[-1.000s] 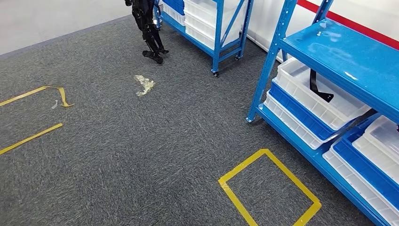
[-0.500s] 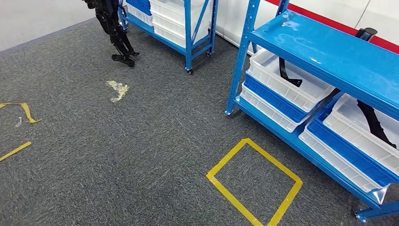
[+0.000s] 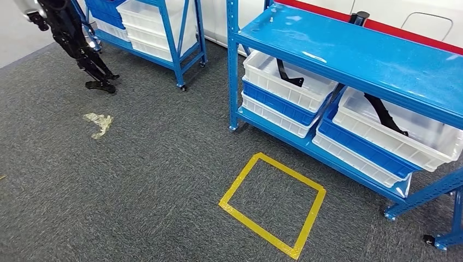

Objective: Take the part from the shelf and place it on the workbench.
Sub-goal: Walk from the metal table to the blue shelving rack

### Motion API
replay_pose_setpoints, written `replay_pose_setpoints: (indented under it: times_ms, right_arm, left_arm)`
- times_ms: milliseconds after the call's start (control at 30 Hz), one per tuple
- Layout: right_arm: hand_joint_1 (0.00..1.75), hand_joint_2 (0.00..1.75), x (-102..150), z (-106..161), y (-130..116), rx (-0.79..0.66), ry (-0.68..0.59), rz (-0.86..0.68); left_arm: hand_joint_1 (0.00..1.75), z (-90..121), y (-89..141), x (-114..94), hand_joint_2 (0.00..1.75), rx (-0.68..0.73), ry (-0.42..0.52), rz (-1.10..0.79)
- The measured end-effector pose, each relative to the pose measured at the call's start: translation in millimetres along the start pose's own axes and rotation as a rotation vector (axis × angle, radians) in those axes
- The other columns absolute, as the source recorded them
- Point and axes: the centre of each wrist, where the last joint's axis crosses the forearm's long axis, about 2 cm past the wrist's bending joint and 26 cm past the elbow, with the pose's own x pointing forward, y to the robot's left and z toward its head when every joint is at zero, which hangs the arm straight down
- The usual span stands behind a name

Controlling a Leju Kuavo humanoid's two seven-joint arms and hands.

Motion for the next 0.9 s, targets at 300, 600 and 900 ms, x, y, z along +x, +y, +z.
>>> replay_pose_setpoints:
  times_ms: [300, 600, 900]
  right_arm:
    - [0.00, 0.00, -0.8, 0.2, 0.6, 0.001, 0.002, 0.001]
    - [0.00, 0.00, -0.9, 0.3, 0.8, 0.001, 0.005, 0.000]
    - [0.00, 0.00, 1.6, 0.1, 0.3, -0.003, -0.001, 0.009]
  left_arm:
    - [0.00, -0.5, 0.4, 1.6, 0.00, 0.002, -0.004, 0.000]
    - [0.00, -0.3, 0.3, 1.1, 0.00, 0.001, -0.005, -0.003]
    - [0.00, -0.2, -0.4, 1.7, 0.00, 0.001, -0.003, -0.001]
